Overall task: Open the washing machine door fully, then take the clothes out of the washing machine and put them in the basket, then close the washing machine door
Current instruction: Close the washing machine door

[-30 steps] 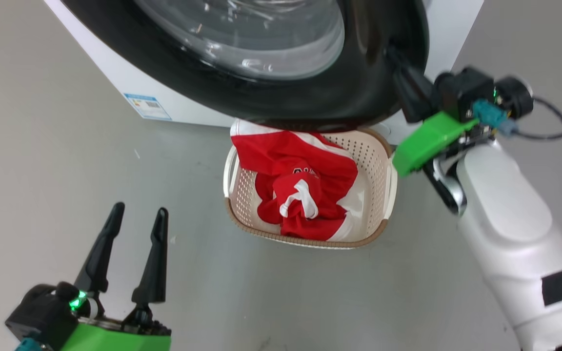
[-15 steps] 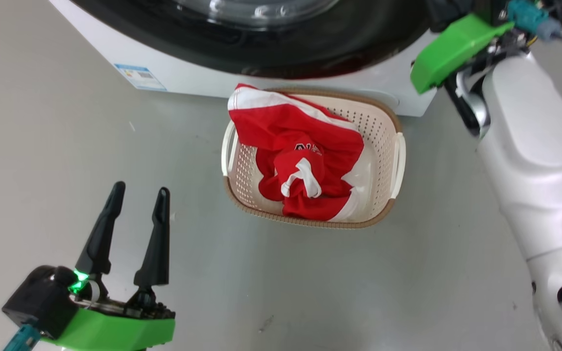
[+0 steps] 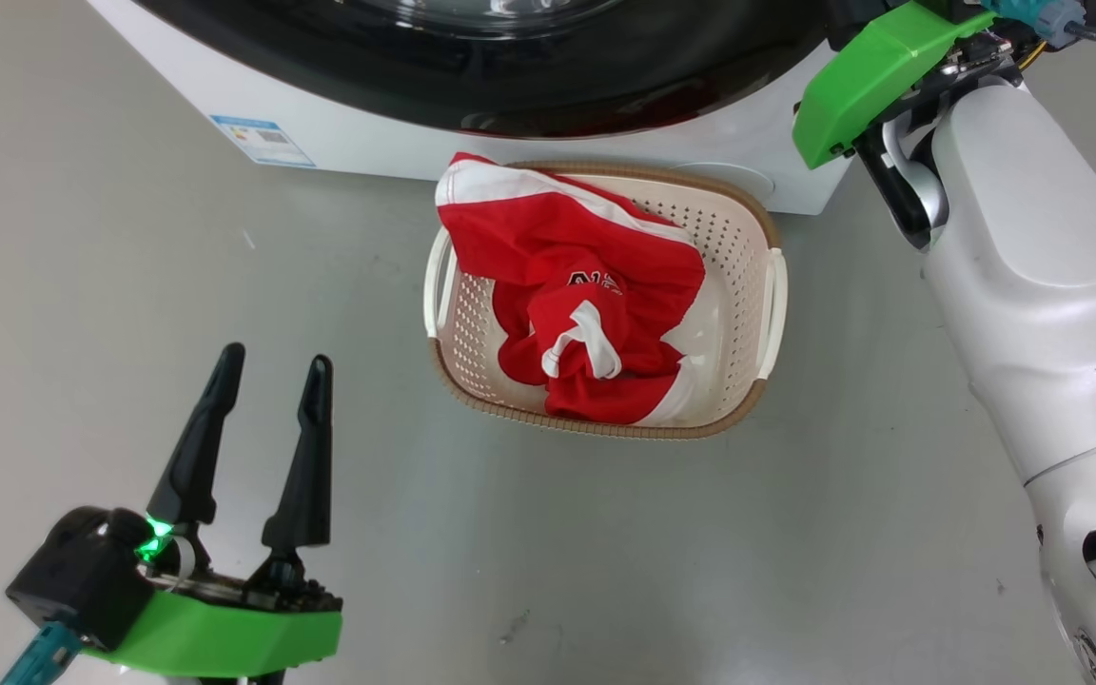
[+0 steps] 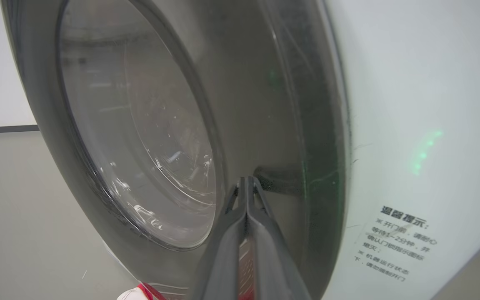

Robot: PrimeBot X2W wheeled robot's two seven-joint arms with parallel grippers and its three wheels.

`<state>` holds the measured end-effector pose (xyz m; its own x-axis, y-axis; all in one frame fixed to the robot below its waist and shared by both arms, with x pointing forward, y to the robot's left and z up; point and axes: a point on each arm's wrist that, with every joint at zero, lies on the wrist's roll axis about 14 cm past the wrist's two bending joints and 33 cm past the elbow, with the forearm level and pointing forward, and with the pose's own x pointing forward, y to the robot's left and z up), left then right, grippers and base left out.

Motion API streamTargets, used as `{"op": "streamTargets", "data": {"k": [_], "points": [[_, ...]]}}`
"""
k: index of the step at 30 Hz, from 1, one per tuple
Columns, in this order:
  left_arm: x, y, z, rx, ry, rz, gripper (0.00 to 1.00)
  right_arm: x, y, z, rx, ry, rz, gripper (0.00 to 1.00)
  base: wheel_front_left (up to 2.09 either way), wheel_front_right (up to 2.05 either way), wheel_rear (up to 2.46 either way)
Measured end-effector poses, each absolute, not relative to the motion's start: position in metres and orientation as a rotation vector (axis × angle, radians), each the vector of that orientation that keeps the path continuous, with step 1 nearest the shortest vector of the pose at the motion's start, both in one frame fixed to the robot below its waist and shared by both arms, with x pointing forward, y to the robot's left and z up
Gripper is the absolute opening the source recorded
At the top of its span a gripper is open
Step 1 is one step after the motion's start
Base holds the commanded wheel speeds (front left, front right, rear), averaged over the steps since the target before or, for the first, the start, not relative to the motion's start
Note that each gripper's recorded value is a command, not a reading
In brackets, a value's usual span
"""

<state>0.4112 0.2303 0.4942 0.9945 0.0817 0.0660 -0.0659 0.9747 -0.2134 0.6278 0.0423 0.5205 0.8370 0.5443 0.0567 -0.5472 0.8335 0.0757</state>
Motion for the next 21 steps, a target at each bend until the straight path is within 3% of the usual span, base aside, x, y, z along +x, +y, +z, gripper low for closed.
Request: {"op": "streamTargets", "data": {"k": [5, 6, 7, 9, 21], "points": [[0.414, 0.221, 0.494, -0.23, -0.074, 0.047, 1.0, 0.626, 0.036, 0.522, 0.099, -0.033, 0.572, 0.02, 0.0, 0.0, 0.0], [0.415, 0.219, 0.493, -0.241, -0.074, 0.04, 1.0, 0.626, 0.035, 0.523, 0.103, -0.034, 0.568, 0.39, 0.0, 0.0, 0.0], [0.416, 0.217, 0.494, -0.249, -0.075, 0.035, 1.0, 0.625, 0.033, 0.523, 0.106, -0.037, 0.564, 0.68, 0.0, 0.0, 0.0], [0.417, 0.215, 0.493, -0.258, -0.073, 0.027, 1.0, 0.623, 0.027, 0.524, 0.114, -0.043, 0.554, 1.0, 0.0, 0.0, 0.0], [0.426, 0.199, 0.493, -0.293, -0.077, -0.018, 1.0, 0.583, -0.017, 0.493, 0.176, -0.003, 0.463, 1.0, 0.0, 0.0, 0.0]]}}
